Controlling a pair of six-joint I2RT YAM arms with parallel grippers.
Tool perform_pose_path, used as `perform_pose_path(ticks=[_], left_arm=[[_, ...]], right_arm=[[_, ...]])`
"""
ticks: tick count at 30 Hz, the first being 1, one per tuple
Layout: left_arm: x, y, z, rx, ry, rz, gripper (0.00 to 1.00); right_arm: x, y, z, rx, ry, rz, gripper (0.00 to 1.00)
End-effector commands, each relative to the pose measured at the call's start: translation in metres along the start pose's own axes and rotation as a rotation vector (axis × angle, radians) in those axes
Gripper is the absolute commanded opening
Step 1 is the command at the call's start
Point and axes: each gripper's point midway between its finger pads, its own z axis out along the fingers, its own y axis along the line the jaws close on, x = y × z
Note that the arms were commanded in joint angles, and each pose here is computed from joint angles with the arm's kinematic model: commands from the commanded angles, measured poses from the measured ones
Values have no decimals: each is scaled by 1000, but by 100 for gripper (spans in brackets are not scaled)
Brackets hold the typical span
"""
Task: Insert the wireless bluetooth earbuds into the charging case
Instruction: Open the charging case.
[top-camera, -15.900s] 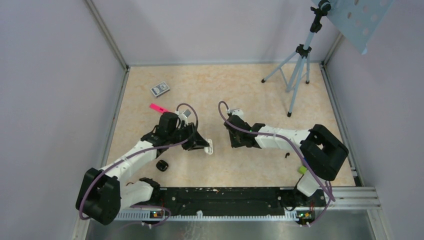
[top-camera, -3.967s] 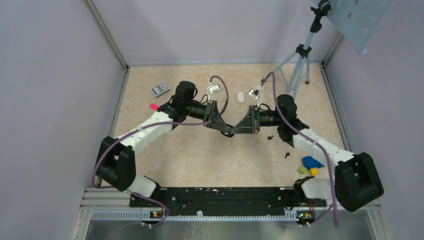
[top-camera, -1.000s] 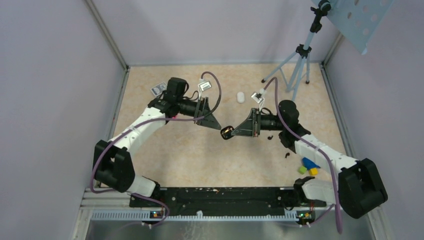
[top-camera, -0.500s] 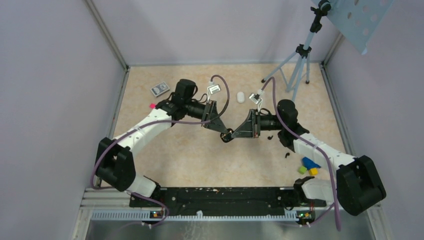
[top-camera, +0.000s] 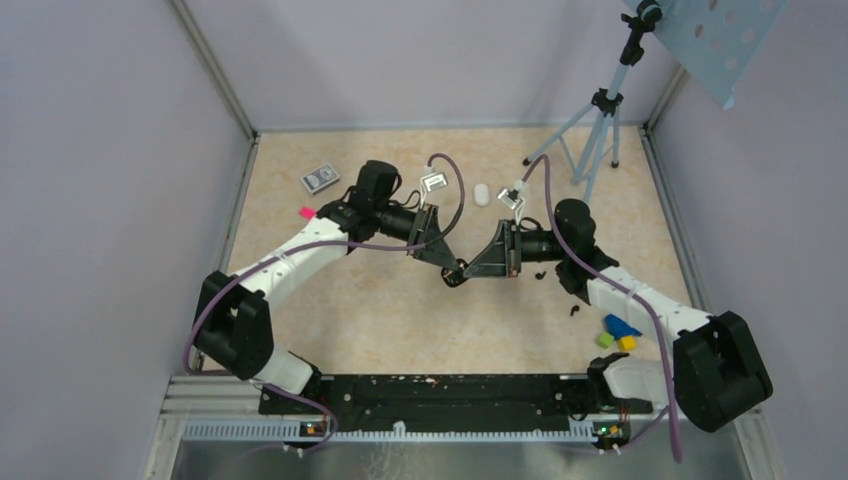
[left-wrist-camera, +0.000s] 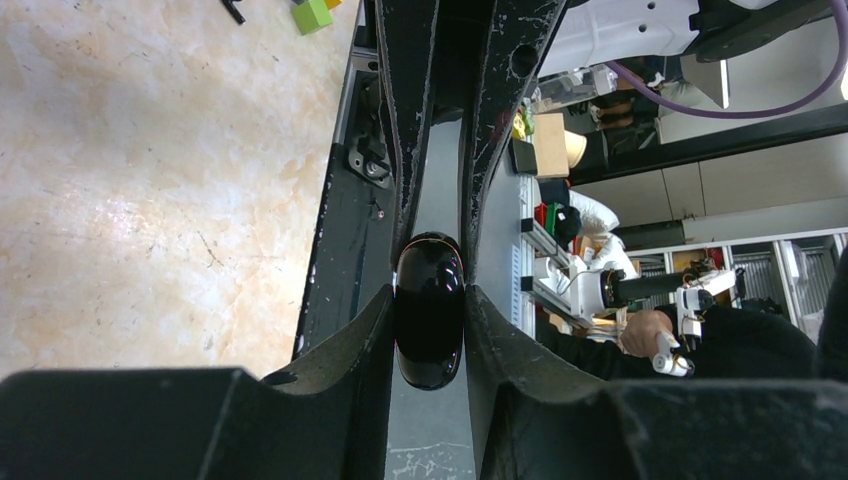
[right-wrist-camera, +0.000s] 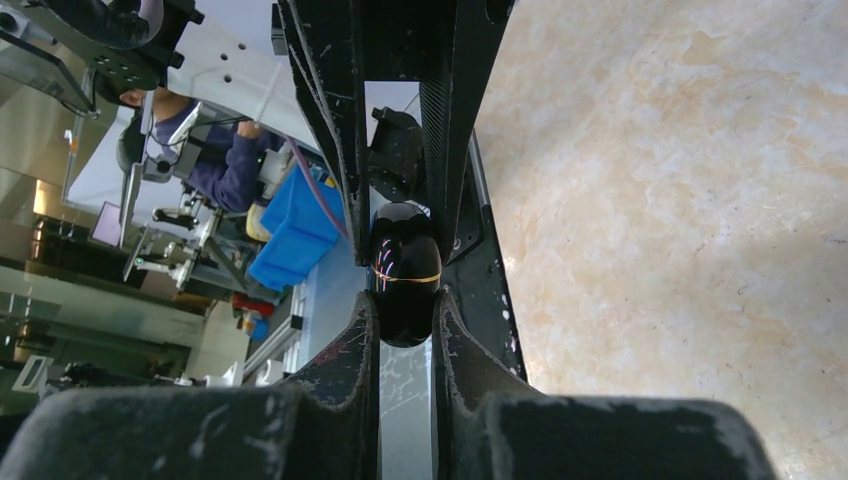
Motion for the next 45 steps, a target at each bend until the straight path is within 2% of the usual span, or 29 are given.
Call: perform_pose_path(ticks=[1, 9, 11, 18, 22, 29, 34, 44, 45], left_arm=[[10, -17, 6, 93, 57, 32, 33], [13, -23, 8, 117, 74, 40, 4], [10, -24, 8, 120, 68, 34, 1], [10, -37, 7, 215, 73, -35, 0], [10, -45, 4, 241, 64, -8, 0], [-2, -40, 7, 196, 6, 7, 0], [-3, -42, 5, 196, 11, 15, 0], [-18, -20, 9, 93, -53, -14, 0], [-22, -15, 10, 74, -70, -22, 0]], right_arm=[[-20, 0, 1, 33, -57, -88, 0], [-18, -5, 0, 62, -54, -92, 0], [-14, -8, -1, 73, -41, -86, 0], [-1, -18, -7, 132, 11, -159, 0], [1, -24, -10, 168, 23, -176, 0], [1, -26, -10, 176, 17, -160, 0], [2, -24, -12, 180, -1, -187, 0], [-18, -51, -15, 323, -52, -121, 0], [-21, -55, -15, 342, -60, -115, 7]])
